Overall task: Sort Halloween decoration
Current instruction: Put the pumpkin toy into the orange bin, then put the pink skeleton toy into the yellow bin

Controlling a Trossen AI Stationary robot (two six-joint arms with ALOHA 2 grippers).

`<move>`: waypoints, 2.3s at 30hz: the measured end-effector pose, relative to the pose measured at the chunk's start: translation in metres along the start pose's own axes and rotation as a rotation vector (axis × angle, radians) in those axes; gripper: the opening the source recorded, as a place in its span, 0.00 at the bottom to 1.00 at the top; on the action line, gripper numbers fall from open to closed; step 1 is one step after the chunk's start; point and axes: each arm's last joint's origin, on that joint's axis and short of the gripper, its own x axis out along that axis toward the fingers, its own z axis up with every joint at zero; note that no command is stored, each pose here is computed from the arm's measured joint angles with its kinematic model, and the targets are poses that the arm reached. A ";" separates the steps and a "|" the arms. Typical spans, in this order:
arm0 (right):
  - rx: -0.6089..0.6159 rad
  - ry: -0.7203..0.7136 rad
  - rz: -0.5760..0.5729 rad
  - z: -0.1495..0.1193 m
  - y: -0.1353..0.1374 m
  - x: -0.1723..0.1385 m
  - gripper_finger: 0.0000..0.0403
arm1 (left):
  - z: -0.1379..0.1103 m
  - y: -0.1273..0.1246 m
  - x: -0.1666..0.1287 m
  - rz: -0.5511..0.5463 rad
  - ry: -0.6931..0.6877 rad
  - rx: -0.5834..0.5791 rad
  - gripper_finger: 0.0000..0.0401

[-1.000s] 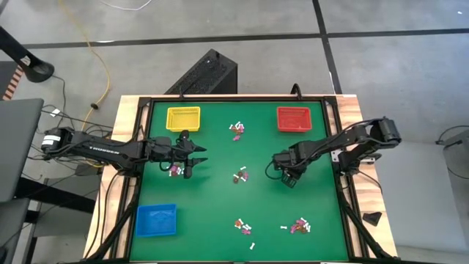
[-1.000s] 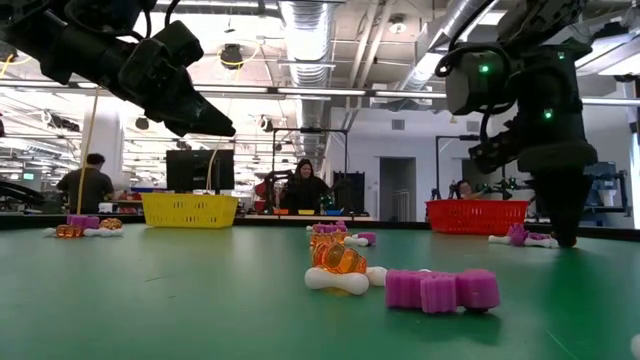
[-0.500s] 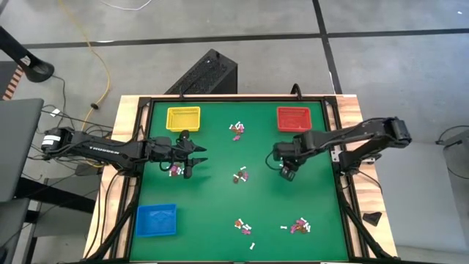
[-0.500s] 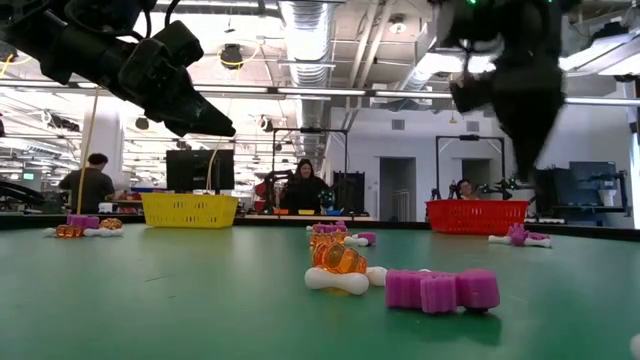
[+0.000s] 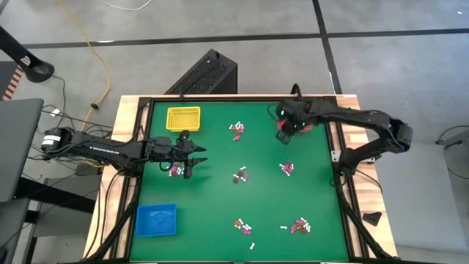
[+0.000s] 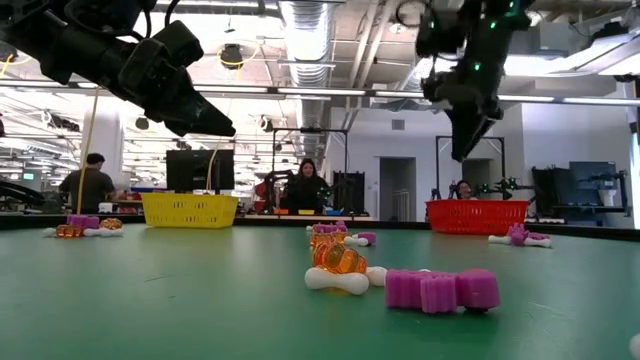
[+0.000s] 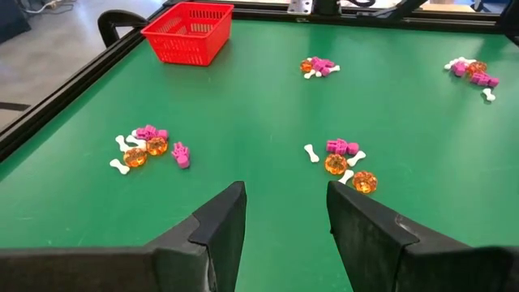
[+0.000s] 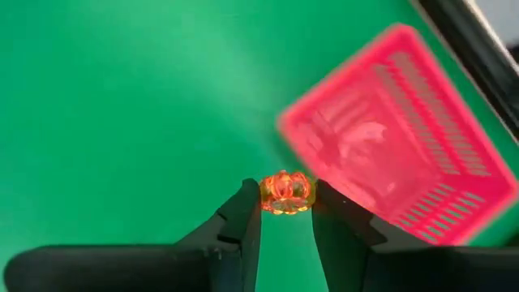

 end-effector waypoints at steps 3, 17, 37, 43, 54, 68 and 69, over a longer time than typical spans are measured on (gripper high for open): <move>0.099 0.015 -0.041 0.006 -0.024 0.007 0.34 | 0.000 0.000 0.000 0.000 0.000 -0.001 0.41; 0.171 0.188 -0.074 0.014 -0.051 0.057 0.52 | 0.000 0.000 0.000 0.000 -0.001 -0.002 0.41; 0.072 -0.195 0.118 0.022 0.029 0.008 0.55 | 0.000 0.000 0.000 -0.003 0.002 -0.010 0.41; -0.138 -0.374 0.182 0.005 0.114 -0.003 0.55 | -0.008 -0.001 -0.001 -0.016 0.177 -0.058 0.41; -0.341 -0.622 0.084 -0.045 0.185 -0.032 0.55 | 0.004 0.009 -0.021 0.340 0.657 -0.331 0.41; -0.364 -0.568 0.025 -0.050 0.173 -0.009 0.55 | -0.022 -0.005 -0.017 0.171 0.982 -0.345 0.41; -0.362 -0.565 0.020 -0.050 0.171 -0.007 0.55 | -0.024 -0.006 -0.017 0.174 1.003 -0.339 0.41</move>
